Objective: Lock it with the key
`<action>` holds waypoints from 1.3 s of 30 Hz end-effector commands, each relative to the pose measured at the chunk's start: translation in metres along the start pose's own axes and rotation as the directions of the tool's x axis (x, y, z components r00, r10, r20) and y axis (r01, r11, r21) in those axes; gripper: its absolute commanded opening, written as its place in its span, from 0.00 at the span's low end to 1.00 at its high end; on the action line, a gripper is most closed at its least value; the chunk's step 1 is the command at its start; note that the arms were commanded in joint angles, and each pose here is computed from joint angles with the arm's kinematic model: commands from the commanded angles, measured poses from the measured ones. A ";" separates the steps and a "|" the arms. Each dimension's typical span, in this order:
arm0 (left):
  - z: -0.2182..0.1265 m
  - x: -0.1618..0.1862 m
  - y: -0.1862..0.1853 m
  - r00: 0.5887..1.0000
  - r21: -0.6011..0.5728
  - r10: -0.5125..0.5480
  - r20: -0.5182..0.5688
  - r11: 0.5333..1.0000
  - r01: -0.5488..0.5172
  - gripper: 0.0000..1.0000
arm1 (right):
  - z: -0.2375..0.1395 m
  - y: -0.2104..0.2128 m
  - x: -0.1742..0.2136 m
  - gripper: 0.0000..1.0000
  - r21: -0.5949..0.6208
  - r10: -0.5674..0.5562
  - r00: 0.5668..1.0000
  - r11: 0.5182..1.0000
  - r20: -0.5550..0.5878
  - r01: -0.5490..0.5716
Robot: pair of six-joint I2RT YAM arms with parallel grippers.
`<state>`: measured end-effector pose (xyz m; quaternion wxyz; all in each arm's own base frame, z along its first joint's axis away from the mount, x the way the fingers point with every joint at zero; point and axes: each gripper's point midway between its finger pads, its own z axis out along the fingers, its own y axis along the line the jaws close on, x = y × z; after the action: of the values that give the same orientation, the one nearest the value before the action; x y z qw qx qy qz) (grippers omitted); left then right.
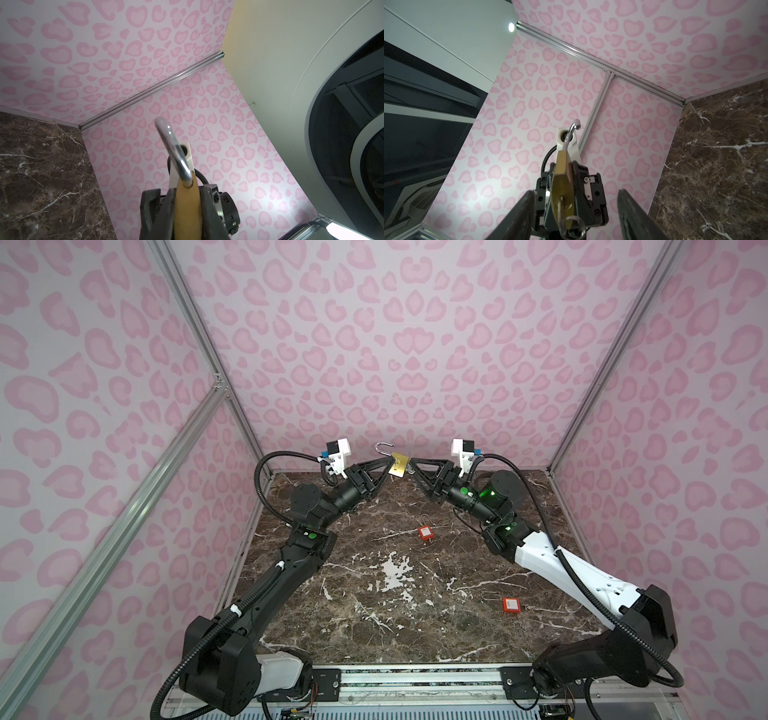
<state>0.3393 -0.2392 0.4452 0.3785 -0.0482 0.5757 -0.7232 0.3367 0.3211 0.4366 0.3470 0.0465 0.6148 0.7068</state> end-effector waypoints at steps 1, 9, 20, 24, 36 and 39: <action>-0.003 -0.002 -0.020 0.999 0.073 0.051 0.016 0.996 -0.052 0.03 | -0.007 0.021 -0.009 0.65 -0.064 -0.034 0.998 0.997 0.057 0.037; -0.006 0.002 -0.014 0.999 0.067 0.050 0.006 0.997 -0.050 0.03 | -0.002 -0.002 0.001 0.64 -0.012 0.008 1.000 1.000 0.022 -0.008; -0.011 0.012 0.002 0.999 0.035 0.033 -0.017 0.999 -0.033 0.03 | 0.011 -0.021 0.022 0.50 -0.018 0.029 0.998 0.999 -0.047 -0.030; -0.012 0.012 0.009 0.999 0.016 0.034 -0.012 0.999 -0.034 0.03 | 0.016 -0.023 0.027 0.48 -0.022 0.035 0.998 0.999 -0.060 -0.036; -0.010 0.014 0.016 0.999 -0.010 0.043 -0.033 0.999 -0.044 0.19 | 0.017 -0.020 0.032 0.09 -0.055 0.044 0.997 0.997 -0.061 -0.047; -0.011 0.015 0.018 0.998 -0.020 0.043 -0.038 0.999 -0.044 0.42 | 0.008 -0.017 0.030 0.00 -0.055 0.029 0.999 0.998 -0.039 -0.031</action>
<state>0.3375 -0.2423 0.4069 0.3656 -0.0472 0.6052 -0.7056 0.3297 0.3513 0.4023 0.3093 0.0381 0.6180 0.7218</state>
